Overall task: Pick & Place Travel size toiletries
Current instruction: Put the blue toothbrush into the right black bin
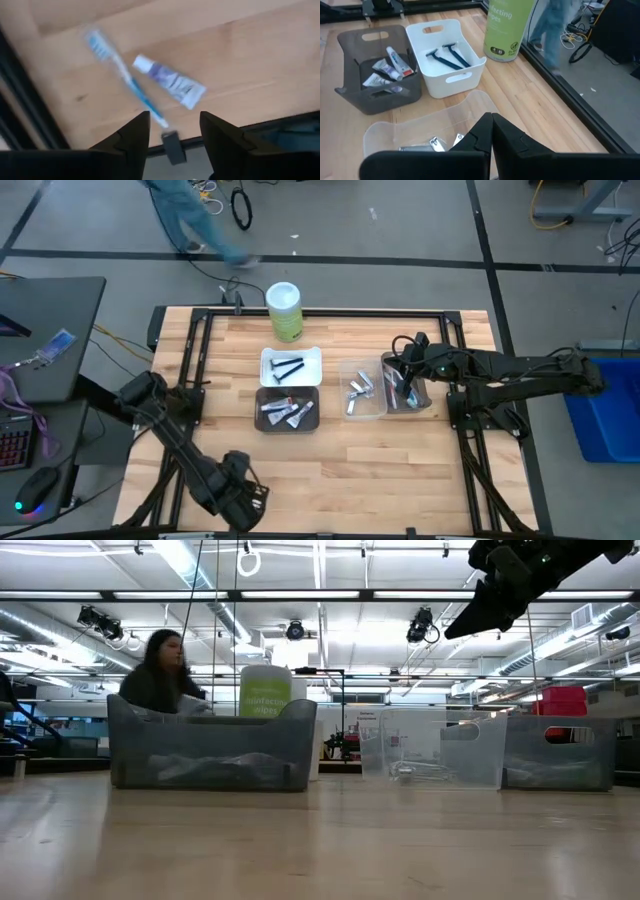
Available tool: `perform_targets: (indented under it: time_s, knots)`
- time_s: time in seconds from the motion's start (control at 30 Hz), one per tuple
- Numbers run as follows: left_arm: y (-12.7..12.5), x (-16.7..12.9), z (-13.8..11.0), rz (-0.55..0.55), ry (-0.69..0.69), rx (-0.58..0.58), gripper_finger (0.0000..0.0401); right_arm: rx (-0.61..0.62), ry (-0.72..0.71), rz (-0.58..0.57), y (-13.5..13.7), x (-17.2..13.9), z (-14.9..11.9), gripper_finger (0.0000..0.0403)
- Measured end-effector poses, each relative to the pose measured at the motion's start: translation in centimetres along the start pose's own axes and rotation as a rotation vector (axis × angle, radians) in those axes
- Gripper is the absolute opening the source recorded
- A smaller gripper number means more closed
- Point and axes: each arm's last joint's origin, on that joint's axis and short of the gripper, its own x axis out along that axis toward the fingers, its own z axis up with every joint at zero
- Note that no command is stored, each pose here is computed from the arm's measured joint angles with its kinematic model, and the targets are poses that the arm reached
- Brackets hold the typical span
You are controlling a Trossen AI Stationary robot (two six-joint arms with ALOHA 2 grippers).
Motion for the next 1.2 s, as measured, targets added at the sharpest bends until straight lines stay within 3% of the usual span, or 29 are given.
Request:
perform_targets:
  time_s: [0.4,0.63,0.8,1.0,1.2]
  knots:
    - [3.0,6.3,-1.5,0.138,0.083,-0.253,0.0208,0.023,-0.071,0.006,0.1,0.0,0.7,0.0014]
    - [3.9,10.0,-0.6,0.045,0.041,-0.243,0.0203,0.039,-0.147,0.012,0.1,-0.1,1.5,0.0014]
    - [4.6,11.6,-0.3,0.046,0.089,-0.190,0.0191,0.016,-0.163,0.010,0.1,-0.1,1.6,0.0014]
    - [5.0,12.2,0.0,0.015,0.037,-0.114,0.0151,0.016,-0.163,0.010,0.1,-0.1,1.6,0.0014]
    - [4.8,12.3,0.4,-0.021,-0.021,-0.097,0.0059,0.020,-0.163,0.011,0.1,-0.1,1.6,0.0014]
